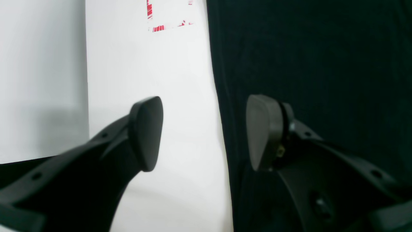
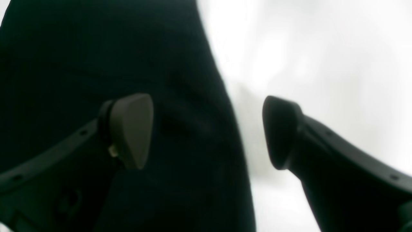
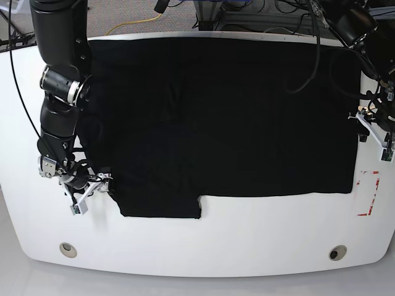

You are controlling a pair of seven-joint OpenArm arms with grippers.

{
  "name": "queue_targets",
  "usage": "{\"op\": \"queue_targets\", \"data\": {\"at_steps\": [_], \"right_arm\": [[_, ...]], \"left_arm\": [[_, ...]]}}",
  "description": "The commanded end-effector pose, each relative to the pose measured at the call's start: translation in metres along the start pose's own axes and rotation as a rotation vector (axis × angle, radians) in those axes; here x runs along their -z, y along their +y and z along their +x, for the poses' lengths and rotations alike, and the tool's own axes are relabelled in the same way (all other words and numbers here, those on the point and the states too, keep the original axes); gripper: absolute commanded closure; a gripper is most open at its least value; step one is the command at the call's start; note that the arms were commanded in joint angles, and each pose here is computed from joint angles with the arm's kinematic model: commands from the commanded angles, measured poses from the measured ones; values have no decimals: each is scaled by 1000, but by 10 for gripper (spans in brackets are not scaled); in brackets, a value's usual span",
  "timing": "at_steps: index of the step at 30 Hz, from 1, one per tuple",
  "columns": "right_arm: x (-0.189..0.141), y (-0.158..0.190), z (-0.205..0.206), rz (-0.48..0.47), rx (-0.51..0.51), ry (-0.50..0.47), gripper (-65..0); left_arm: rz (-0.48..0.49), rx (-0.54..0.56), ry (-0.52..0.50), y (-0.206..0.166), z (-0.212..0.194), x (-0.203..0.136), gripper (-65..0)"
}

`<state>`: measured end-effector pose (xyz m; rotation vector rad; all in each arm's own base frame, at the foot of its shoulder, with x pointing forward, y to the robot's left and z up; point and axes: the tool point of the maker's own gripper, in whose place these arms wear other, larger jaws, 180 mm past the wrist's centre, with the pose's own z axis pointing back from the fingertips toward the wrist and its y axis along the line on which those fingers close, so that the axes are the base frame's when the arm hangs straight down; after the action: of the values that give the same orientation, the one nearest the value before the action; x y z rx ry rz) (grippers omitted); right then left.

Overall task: Fold the T-shirt properly
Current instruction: 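Move both grippers down the shirt sides and grasp the hem corners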

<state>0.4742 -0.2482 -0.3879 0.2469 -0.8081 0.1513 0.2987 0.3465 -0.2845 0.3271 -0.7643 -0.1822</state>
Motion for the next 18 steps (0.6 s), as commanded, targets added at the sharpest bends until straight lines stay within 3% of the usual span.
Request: {"op": "queue_targets", "data": {"at_steps": [1, 18], "right_arm": [[-6, -6, 24, -11, -5, -76, -495], [4, 4, -12, -6, 29, -42, -495]], "left_arm": [[25, 7, -46, 9, 14, -5, -378], [33, 8, -63, 13, 21, -6, -378]]}}
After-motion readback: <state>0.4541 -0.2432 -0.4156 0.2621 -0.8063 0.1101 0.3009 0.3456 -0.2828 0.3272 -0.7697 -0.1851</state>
